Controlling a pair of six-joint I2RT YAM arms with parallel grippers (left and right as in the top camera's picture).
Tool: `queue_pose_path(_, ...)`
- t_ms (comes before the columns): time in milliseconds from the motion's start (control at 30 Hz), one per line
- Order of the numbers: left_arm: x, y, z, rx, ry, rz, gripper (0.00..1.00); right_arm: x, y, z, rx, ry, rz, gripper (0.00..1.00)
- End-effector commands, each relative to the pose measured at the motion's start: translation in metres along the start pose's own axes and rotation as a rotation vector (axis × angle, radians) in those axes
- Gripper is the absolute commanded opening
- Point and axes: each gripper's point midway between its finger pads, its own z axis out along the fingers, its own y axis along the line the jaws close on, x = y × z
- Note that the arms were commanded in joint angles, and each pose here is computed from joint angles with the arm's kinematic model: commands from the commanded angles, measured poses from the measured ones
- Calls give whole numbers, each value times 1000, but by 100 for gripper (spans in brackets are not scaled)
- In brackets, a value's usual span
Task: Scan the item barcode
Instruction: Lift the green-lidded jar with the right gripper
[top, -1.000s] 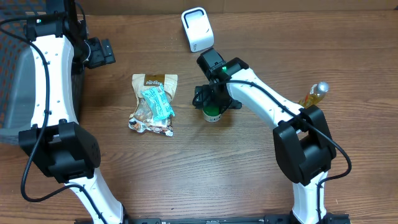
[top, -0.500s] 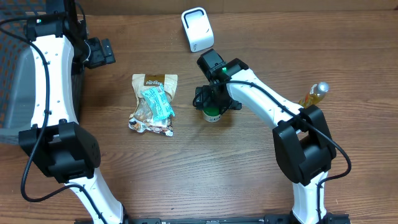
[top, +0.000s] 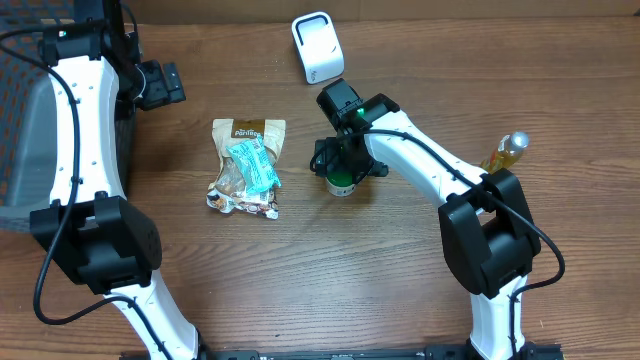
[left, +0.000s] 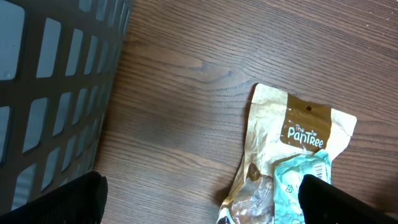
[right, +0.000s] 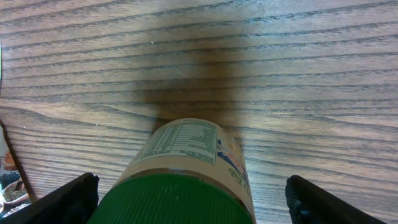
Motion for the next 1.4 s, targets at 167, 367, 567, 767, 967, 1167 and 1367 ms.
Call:
queue_pose_path(167,-5,-1,-5,6,-18,18,100,1,-2,2,5,5,-1,92)
queue_pose_path(367,-5,-1,-5,7,-18,18,100,1,-2,2,5,5,-1,98)
queue_pose_path(567,-5,-1,-5,7,-18,18,100,1,-2,2,5,5,0,98)
queue_pose_path(767,-5,-1,-5,6,-18,18,100,1,0,2,2,2,-3,97)
queue_pose_path(967,-5,-1,-5,6,-18,18,100,2,0,2,2,3,-6,92)
queue_pose_path(1167,-5,-1,-5,6,-18,18,100,7,8,2,0,5,-18,90)
queue_pose_path(1367,-5,-1,-5,6,-18,18,100,6,13,2,-7,-5,-24,88)
